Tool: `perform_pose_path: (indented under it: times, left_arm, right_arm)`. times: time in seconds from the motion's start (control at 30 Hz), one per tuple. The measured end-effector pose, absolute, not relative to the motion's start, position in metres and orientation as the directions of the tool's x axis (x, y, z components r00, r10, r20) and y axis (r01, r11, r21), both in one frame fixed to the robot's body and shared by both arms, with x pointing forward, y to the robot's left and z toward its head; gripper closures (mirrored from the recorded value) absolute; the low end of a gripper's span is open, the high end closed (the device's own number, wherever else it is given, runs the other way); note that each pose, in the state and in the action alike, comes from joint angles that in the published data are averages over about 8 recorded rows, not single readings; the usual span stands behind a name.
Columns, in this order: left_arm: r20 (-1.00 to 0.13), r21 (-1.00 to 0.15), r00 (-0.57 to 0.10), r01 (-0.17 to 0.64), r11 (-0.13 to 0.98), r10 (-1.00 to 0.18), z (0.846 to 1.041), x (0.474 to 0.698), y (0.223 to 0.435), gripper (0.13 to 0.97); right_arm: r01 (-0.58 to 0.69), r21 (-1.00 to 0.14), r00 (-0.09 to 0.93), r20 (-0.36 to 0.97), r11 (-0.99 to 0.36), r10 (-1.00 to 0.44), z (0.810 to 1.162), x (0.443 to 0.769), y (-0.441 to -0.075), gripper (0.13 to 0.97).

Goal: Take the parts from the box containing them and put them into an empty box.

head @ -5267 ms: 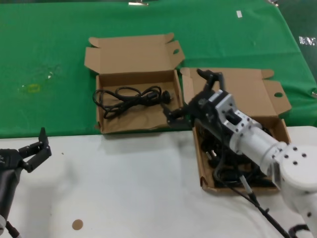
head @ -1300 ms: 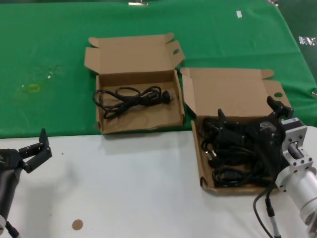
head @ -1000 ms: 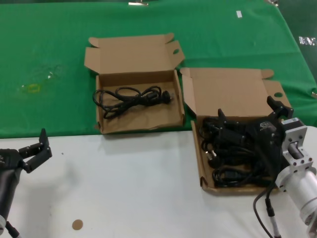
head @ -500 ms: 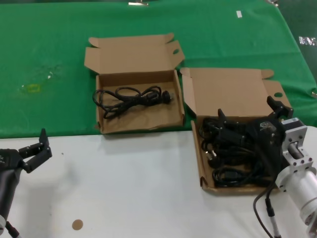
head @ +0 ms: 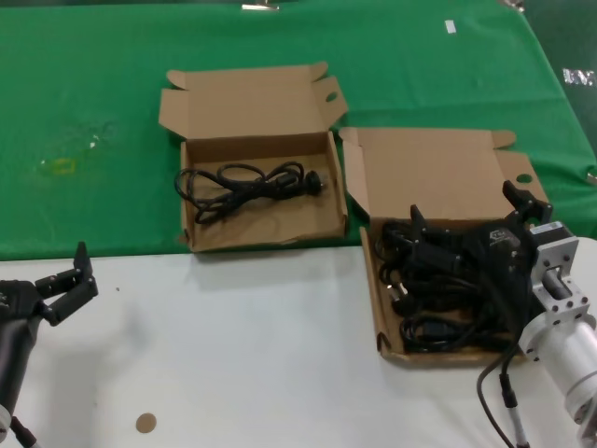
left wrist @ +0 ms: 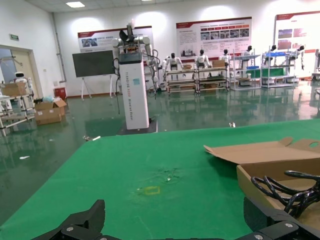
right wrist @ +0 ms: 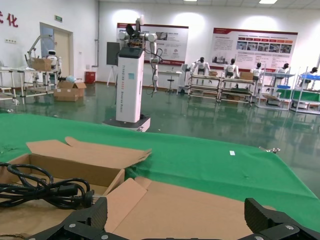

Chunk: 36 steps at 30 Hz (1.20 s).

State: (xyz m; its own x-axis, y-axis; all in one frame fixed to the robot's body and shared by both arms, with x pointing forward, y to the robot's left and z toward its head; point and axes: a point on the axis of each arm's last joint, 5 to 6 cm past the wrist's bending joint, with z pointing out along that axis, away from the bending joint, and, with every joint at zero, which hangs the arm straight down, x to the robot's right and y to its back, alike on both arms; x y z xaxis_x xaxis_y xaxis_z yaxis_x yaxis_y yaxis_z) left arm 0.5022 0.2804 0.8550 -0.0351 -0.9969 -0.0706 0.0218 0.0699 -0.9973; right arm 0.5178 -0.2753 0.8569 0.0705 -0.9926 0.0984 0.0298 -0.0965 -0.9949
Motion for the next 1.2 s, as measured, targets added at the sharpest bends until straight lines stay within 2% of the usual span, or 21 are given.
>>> perform_pose_path:
  times: [1.2]
  left_arm:
    - [-0.071,-0.997,-0.035,0.022,0.07,-0.997,0.855,0.5022,0.2804,0.132]
  right_arm:
    - [0.03,-0.995,0.07,0.098,-0.097,-0.993,0.8569,0.5178,-0.2753,0.13]
